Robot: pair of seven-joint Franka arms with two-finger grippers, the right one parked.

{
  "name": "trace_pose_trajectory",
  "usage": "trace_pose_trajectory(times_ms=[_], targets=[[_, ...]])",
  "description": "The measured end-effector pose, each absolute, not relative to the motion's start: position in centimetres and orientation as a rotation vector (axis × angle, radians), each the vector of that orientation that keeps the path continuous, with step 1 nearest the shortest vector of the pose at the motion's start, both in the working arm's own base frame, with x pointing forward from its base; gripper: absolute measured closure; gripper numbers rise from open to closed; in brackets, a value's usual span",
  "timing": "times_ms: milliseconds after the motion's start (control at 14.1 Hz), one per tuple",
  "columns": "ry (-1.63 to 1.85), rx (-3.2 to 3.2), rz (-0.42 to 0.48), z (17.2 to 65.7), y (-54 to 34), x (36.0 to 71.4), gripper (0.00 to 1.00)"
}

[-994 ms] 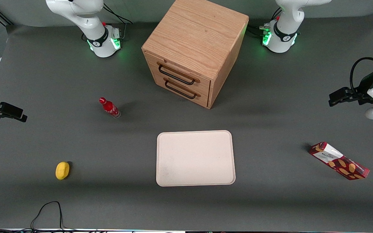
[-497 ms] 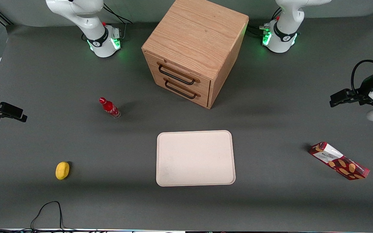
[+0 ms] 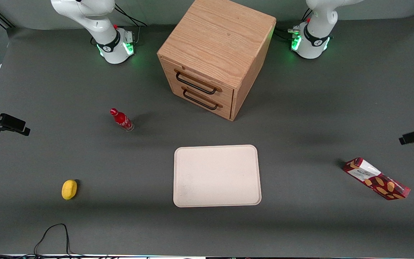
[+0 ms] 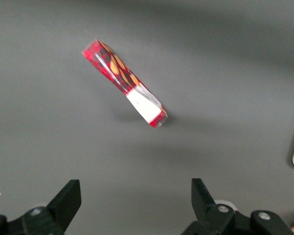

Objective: Place red cookie box on tray
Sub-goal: 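Move the left gripper down toward the red plaid cookie box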

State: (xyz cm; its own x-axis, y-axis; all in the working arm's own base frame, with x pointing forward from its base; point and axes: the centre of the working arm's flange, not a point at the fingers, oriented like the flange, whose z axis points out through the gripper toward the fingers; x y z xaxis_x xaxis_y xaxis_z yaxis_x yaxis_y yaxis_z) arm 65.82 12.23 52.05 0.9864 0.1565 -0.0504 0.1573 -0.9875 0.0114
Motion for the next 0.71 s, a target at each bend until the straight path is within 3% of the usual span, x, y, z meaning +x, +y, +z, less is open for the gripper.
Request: trace_pose_trajectory(times_ms=[426,710], targets=[[0.164,3.134,-0.048,49.6,15.0,69.2,0.0],[0.604,3.082,-0.076,49.3,14.9,69.1,0.0]])
